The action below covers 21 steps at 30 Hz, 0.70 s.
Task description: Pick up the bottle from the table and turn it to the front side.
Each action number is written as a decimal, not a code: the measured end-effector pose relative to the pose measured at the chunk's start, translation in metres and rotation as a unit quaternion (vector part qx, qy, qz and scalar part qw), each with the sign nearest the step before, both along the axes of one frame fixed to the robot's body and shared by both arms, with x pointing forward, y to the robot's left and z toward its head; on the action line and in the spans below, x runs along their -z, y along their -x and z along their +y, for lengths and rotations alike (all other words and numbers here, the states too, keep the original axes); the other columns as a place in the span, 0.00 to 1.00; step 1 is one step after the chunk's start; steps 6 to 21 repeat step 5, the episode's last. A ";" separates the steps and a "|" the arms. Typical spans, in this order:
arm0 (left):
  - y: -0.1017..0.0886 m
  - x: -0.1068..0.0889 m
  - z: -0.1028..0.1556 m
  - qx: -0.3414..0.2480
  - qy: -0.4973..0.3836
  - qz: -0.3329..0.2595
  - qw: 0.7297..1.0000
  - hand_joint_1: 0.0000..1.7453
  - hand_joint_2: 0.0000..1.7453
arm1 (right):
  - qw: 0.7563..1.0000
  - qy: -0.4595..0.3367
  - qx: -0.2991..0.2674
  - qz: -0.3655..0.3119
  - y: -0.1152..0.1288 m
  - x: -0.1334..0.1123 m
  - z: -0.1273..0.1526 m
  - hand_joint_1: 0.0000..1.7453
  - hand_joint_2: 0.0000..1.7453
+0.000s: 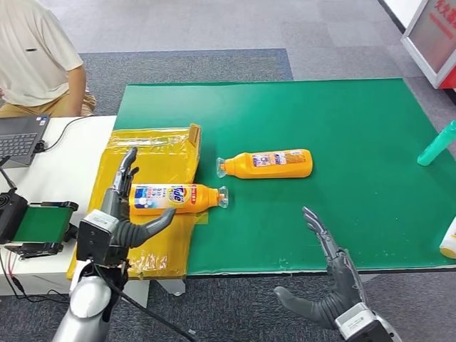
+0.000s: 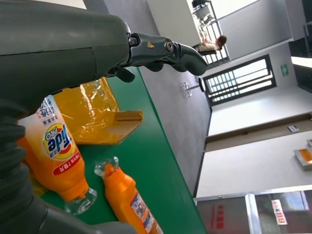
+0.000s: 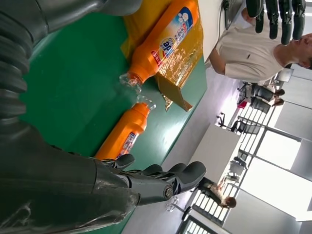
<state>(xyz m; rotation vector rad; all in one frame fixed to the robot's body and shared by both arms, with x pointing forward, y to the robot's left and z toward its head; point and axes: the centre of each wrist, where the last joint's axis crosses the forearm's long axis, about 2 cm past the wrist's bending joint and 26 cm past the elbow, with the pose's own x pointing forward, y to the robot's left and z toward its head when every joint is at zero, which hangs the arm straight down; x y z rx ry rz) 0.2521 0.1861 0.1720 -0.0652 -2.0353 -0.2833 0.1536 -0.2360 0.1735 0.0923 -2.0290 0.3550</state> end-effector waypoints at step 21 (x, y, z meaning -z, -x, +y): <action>0.005 0.003 0.006 0.024 0.032 0.013 0.999 0.00 1.00 | 1.000 0.003 0.006 0.010 -0.001 0.002 -0.001 0.00 1.00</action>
